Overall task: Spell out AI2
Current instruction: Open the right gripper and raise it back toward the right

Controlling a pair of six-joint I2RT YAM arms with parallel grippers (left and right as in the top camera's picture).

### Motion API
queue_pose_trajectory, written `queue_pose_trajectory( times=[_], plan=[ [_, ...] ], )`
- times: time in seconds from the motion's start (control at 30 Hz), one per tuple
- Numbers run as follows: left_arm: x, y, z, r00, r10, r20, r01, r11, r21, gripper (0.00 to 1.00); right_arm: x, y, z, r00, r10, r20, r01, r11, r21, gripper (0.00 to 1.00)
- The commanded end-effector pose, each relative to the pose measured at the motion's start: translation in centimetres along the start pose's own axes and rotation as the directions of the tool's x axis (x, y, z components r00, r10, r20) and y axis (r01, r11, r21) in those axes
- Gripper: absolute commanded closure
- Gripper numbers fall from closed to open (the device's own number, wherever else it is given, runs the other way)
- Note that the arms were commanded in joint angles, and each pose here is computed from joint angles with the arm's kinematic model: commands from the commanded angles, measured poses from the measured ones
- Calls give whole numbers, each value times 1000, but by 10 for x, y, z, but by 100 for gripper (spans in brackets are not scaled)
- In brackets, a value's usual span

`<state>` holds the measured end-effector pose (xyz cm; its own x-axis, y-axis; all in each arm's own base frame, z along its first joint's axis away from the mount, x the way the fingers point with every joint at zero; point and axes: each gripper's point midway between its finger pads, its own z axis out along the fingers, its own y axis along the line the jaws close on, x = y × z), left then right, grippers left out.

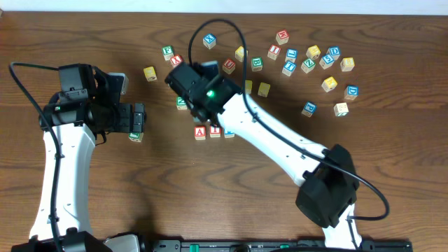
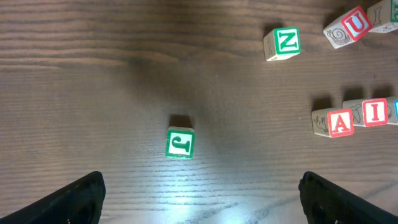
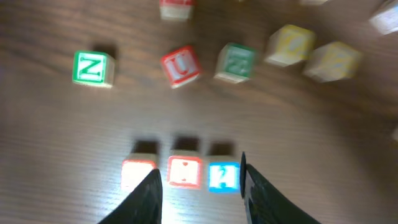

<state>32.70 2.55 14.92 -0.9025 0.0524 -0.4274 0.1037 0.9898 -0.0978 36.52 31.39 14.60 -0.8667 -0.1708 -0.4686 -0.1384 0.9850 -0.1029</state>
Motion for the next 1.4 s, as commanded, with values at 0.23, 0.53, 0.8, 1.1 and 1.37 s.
queue_pose_trajectory(
  times=[0.23,0.53,0.8,1.1,1.37],
  plan=[
    [-12,-15,-2,998,10,55,-15,996,91,2,-86,-131,-91,971,60,231,-138,931,338,82],
    [-9,-18,4,999,7,35,-11,993,115,2,-112,-195,-149,959,67,275,-160,930,332,75],
    [-2,-29,24,999,31,-29,-27,989,143,2,-115,-218,-198,957,59,285,-44,997,-60,59],
    [-4,-49,26,996,83,-26,-77,983,167,2,-78,-265,-207,981,109,161,-56,953,-299,59],
    [-7,-53,27,995,103,-18,-98,982,164,2,-84,-260,-193,983,89,161,-33,946,-321,54]
  ],
)
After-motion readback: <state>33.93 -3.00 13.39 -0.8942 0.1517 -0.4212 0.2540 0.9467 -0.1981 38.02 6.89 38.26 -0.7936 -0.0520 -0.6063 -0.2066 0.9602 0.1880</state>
